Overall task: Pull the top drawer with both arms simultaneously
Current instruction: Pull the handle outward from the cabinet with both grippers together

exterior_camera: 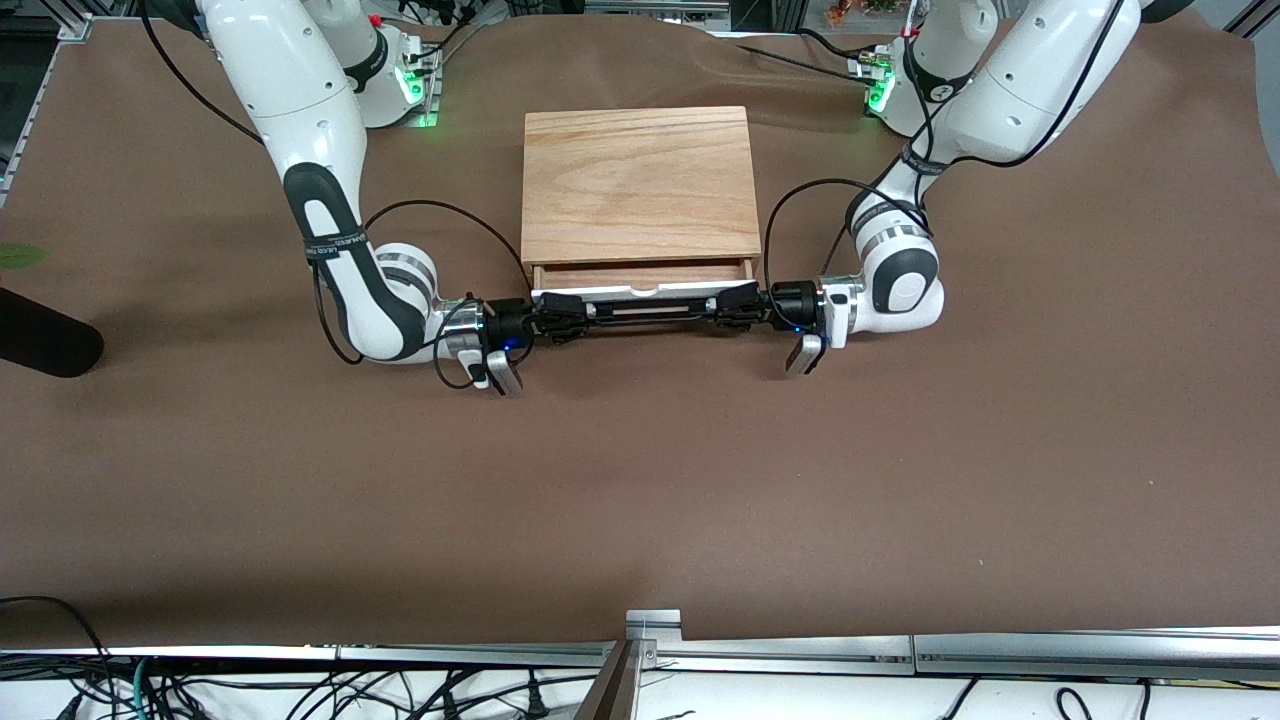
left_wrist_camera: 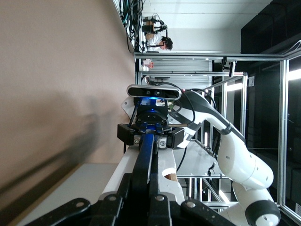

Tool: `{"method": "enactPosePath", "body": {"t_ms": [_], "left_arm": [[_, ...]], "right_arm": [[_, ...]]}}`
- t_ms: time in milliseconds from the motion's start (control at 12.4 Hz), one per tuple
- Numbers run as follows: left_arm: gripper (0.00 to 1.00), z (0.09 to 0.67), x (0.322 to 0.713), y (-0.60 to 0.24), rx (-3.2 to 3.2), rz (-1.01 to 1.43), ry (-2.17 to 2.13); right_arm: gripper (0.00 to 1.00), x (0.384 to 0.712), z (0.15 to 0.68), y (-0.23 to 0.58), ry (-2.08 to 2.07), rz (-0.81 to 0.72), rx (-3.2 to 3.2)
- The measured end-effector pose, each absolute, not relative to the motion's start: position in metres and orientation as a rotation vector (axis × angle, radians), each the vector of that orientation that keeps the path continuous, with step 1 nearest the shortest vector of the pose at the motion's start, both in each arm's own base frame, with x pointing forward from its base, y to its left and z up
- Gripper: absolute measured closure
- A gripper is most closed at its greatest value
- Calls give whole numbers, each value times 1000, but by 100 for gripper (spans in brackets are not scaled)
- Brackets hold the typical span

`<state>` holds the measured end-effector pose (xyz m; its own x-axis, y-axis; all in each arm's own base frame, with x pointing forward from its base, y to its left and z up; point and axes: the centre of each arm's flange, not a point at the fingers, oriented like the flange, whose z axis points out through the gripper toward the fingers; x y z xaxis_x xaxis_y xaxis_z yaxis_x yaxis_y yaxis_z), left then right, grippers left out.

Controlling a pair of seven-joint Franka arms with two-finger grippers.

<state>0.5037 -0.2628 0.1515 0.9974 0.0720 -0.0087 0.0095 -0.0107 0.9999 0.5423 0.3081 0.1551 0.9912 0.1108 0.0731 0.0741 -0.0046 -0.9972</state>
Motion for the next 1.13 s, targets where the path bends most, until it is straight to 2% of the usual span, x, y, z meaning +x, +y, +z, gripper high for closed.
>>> {"method": "enactPosePath", "body": {"t_ms": [648,1133], "left_arm": [[81,159,557,-260,1601,5,68],[81,158,582,-258,1611,-10,77]], "right_arm": [[82,584,161,309,-129,5,-1593],[82,606,161,310,-103,4,-1610]]}}
